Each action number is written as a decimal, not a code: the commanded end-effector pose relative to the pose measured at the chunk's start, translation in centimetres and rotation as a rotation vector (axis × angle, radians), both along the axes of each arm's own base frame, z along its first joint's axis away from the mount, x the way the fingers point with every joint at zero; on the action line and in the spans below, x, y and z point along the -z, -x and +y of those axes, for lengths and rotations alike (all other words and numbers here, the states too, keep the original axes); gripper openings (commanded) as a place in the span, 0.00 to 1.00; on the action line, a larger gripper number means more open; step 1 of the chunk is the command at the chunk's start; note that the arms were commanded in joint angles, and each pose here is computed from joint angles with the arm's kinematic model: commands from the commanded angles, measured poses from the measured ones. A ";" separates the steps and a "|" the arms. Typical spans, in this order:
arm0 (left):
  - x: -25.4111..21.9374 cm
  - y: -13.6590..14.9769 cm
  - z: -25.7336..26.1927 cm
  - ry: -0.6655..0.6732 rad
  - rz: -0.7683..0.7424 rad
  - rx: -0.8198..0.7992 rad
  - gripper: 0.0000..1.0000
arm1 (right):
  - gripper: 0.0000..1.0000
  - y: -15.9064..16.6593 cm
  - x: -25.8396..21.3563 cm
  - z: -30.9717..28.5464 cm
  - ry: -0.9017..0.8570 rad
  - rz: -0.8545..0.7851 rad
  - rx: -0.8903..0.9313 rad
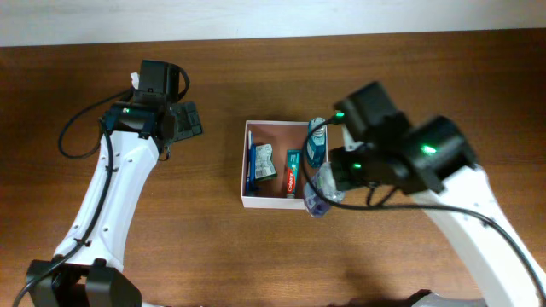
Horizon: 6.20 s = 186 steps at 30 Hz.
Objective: Pack container
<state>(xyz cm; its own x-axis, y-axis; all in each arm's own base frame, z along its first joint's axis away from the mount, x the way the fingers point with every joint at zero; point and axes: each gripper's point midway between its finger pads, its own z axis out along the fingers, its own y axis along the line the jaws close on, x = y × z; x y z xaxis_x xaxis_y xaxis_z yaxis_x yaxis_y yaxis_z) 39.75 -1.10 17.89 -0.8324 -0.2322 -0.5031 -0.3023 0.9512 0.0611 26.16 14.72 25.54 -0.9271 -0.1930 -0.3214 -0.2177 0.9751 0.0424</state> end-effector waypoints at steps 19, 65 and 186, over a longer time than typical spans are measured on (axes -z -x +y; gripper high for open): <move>-0.5 -0.1 0.3 -0.013 -0.013 -0.004 0.99 | 0.18 -3.7 -2.1 3.5 0.195 -0.233 -0.215; -0.5 -0.1 0.3 -0.013 -0.013 -0.004 0.99 | 0.17 -6.8 9.1 4.6 0.370 -0.067 -0.256; -0.5 -0.1 0.3 -0.013 -0.013 -0.004 0.99 | 0.98 6.0 -10.1 -10.0 -0.367 -1.307 0.082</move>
<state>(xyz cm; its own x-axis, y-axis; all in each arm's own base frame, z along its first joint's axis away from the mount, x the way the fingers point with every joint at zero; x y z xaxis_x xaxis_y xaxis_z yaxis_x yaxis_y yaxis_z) 39.76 -1.10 17.91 -0.8322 -0.2322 -0.5035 -0.3025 0.9512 0.0613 19.98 4.86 37.07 0.0704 0.0972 -0.9928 -0.2420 0.9672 0.0775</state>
